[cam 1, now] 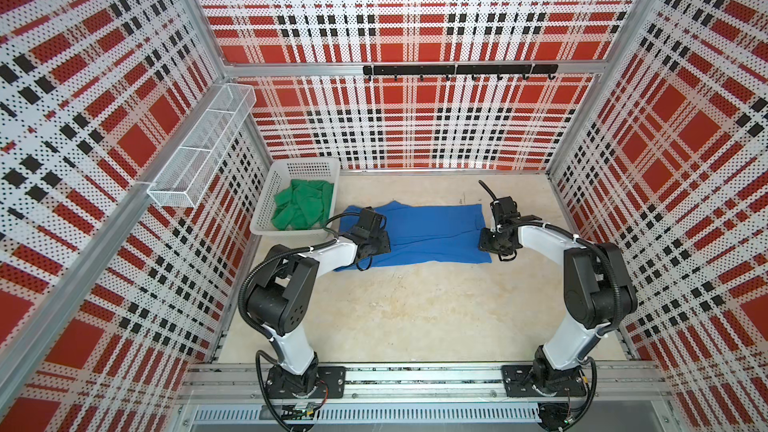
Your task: Fold and stack the tank tops
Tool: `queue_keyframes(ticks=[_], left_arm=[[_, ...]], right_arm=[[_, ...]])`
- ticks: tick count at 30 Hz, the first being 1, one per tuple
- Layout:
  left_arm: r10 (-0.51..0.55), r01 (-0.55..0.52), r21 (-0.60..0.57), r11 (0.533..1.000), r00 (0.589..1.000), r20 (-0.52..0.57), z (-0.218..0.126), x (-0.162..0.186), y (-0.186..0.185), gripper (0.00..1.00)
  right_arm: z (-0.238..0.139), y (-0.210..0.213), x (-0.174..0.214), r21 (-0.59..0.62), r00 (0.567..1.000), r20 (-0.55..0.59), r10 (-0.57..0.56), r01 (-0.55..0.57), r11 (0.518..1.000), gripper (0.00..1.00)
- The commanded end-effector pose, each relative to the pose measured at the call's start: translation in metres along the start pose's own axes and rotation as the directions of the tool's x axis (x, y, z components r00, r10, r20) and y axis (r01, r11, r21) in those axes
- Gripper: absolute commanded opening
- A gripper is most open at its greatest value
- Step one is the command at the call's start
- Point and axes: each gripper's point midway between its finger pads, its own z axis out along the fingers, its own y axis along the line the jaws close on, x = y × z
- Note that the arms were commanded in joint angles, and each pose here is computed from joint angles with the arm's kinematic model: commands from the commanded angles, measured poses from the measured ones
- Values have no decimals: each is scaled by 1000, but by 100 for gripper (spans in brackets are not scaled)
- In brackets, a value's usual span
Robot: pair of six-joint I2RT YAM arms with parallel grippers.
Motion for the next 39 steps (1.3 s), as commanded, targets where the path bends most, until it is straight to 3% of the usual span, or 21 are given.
queue_keyframes(ticks=[1, 3, 7, 10, 18, 26, 32, 35, 39], left_arm=[[7, -7, 9, 1000, 1000, -18, 7, 6, -1, 49], [5, -4, 6, 1000, 1000, -26, 11, 10, 1, 49], [-3, 3, -4, 1000, 999, -40, 17, 16, 7, 49], [-6, 6, -8, 1000, 999, -44, 19, 19, 10, 49], [-13, 12, -29, 999, 999, -53, 26, 25, 20, 48], [-9, 8, -34, 999, 999, -48, 26, 22, 20, 48], [9, -9, -16, 1000, 1000, -3, 8, 0, 7, 49], [41, -42, 1, 999, 999, 35, -7, -16, -15, 49], [71, -71, 55, 996, 997, 14, -8, -8, -47, 50]], right_arm=[[9, -1, 8, -4, 1000, -21, -10, 10, 1000, 46], [8, -2, 12, -4, 1000, -27, -15, 15, 1000, 39], [-4, -6, 19, 1, 999, -16, -29, 29, 1000, 8], [-16, -13, 27, 27, 999, -10, -33, 33, 999, 0], [-42, -32, 60, 65, 1000, -19, -10, 11, 998, 0], [-13, -51, 94, 105, 991, -129, 26, -12, 994, 1], [-56, -56, 66, 155, 999, -42, -4, 10, 988, 41], [-79, -38, 44, 118, 999, 30, -32, 28, 993, 47], [-78, 14, 42, 20, 995, 49, -82, 82, 996, 45]])
